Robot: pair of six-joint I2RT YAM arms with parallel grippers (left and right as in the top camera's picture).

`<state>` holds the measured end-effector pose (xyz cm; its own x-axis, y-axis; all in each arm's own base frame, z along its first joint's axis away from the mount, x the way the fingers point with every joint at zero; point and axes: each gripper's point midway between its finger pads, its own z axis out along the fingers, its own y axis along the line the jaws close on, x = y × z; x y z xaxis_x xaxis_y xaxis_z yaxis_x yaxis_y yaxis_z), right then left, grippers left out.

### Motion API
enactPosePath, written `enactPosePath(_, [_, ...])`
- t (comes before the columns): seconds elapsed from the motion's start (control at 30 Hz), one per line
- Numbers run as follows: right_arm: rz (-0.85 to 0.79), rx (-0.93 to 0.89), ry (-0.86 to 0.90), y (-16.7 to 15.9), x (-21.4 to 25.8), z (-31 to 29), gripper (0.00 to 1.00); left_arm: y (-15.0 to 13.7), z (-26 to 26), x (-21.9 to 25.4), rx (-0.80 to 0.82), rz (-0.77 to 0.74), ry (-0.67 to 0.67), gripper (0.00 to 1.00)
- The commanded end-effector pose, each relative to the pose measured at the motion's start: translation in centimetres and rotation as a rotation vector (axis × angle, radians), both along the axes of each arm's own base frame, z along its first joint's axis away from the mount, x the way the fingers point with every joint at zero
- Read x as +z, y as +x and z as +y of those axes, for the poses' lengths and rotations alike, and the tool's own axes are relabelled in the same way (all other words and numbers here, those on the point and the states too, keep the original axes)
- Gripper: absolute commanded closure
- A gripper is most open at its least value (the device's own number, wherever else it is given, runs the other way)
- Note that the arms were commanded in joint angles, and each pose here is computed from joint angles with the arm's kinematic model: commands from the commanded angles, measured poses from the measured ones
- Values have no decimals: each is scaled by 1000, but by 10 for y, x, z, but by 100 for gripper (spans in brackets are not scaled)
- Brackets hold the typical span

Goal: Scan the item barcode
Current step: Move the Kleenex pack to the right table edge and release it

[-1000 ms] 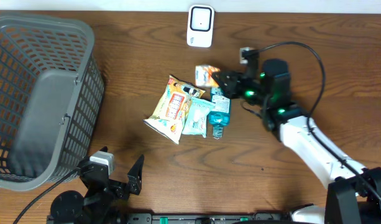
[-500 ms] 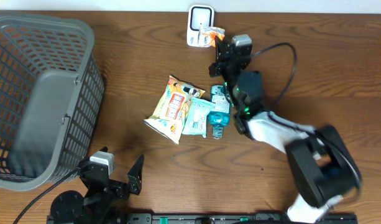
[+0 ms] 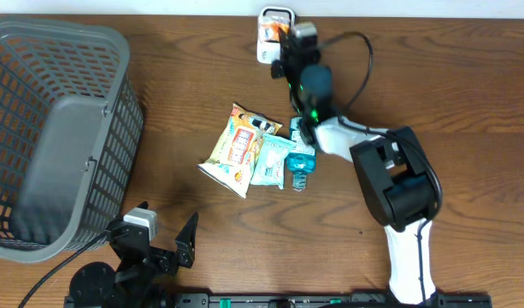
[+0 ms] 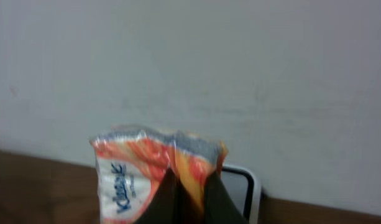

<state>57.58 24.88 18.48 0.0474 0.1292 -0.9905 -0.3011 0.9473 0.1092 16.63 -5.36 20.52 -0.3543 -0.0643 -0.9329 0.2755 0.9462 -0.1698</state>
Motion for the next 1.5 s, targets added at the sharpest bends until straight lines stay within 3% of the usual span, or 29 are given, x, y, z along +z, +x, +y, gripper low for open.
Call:
enactPosePath(0.0, [-21,-24,-43,29,-4,-2,99,-1,-1,3,-7,-10,-5,2])
enactPosePath(0.33, [-15,-25,-48,82,-40,-7,99,-1,-1,3,-7,-10,-5,2])
enactPosePath(0.73, [11,91,-63,77,-46,12,99,-1,-1,3,-7,-10,-5,2])
enactPosePath(1.0, [41,80,-73,76,-2,4,99,-1,-1,3,-7,-10,-5,2])
enactPosePath(1.23, [245,-293,-150,65,59,-104,99,-1,-1,3,-7,-10,-5,2])
enactPosePath(1.47, [474,-799,-376,13,75,-270,99,-1,-1,3,-7,-10,-5,2])
